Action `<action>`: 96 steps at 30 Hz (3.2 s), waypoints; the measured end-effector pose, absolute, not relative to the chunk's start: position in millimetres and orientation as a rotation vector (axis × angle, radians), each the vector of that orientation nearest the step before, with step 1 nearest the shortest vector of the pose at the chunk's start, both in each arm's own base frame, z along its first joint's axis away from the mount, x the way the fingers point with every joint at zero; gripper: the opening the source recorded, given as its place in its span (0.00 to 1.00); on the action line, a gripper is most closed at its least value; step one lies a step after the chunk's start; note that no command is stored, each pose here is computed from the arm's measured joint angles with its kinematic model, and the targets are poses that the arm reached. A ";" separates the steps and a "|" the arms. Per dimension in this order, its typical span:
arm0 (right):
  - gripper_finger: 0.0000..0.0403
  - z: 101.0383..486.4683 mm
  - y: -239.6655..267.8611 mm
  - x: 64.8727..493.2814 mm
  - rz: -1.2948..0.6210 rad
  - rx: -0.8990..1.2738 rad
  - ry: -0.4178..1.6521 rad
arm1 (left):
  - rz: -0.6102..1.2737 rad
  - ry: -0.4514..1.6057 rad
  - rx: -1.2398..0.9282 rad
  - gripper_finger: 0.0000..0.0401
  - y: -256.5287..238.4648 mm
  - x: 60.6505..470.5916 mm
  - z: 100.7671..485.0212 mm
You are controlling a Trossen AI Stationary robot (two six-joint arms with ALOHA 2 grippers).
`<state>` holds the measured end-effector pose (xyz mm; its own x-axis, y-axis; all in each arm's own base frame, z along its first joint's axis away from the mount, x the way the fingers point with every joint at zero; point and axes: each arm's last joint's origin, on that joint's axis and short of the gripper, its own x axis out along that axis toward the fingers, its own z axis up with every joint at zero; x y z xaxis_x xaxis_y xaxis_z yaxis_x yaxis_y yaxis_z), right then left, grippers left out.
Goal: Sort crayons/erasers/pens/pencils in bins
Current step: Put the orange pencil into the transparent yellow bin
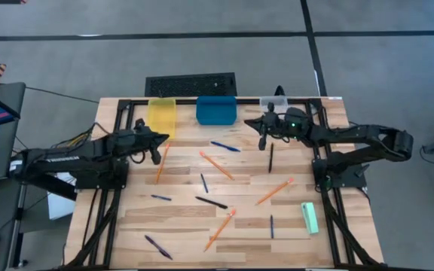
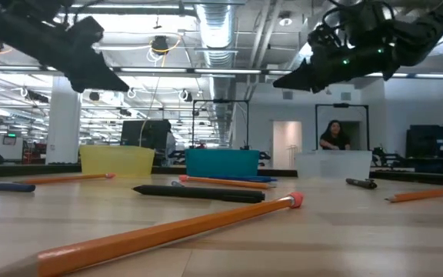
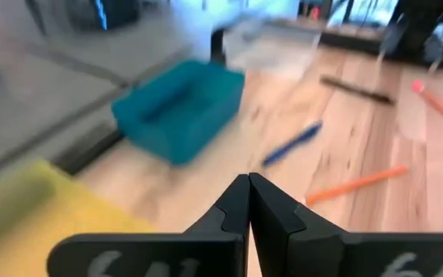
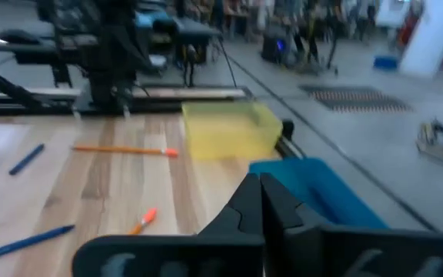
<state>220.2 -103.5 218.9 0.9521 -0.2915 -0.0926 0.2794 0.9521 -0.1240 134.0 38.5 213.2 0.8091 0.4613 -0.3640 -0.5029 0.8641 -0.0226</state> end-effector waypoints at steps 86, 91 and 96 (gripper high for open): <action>0.01 208.2 -116.8 209.4 -0.272 -0.162 0.229 | 0.788 1.221 -0.704 0.02 45.8 185.7 136.2; 0.01 208.3 -116.8 209.5 -0.272 -0.162 0.229 | 0.678 1.236 -0.651 0.02 45.3 196.9 150.7; 0.01 208.1 -116.7 209.4 -0.271 -0.161 0.232 | 0.593 1.201 -0.558 0.01 46.1 215.0 179.8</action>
